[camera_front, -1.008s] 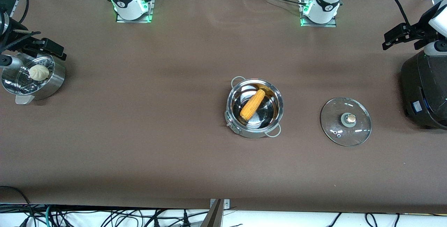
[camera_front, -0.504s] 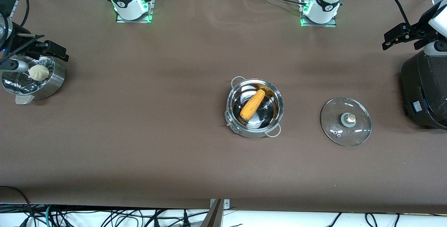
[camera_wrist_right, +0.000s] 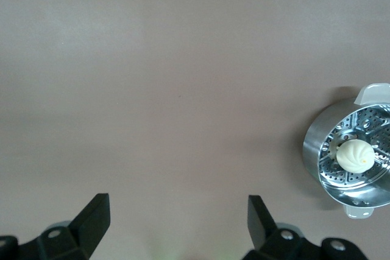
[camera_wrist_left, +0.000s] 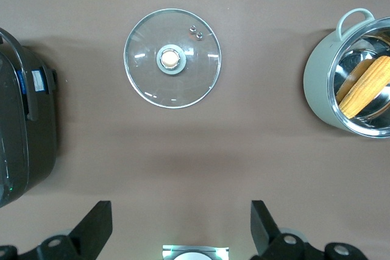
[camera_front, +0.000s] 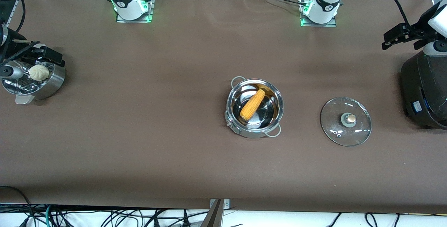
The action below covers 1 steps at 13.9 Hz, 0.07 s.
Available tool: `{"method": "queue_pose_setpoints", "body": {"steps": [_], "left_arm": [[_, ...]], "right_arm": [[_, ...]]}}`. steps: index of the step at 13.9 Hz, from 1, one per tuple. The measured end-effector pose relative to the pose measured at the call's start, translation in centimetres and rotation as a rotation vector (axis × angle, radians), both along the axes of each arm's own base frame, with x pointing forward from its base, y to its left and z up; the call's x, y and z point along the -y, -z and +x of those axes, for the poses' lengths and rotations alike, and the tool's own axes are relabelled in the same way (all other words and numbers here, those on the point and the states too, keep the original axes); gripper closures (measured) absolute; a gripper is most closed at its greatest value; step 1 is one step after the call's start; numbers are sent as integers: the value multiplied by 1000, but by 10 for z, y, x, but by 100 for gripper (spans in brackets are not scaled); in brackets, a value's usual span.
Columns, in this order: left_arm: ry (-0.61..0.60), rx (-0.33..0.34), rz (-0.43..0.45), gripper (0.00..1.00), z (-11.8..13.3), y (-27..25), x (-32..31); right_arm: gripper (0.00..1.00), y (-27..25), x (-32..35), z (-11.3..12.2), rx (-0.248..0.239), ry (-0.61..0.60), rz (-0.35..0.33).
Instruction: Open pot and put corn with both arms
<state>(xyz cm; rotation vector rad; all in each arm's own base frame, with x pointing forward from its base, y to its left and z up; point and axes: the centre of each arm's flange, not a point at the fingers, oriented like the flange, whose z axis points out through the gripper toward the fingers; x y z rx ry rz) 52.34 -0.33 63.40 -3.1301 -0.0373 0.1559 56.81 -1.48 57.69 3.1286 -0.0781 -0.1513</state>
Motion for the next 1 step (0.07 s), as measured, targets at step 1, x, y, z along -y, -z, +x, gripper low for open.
{"method": "queue_pose_setpoints", "body": {"steps": [1], "left_arm": [[0, 0, 0, 0, 0, 0, 0]], "right_arm": [[0, 0, 0, 1, 1, 0, 0]]}}
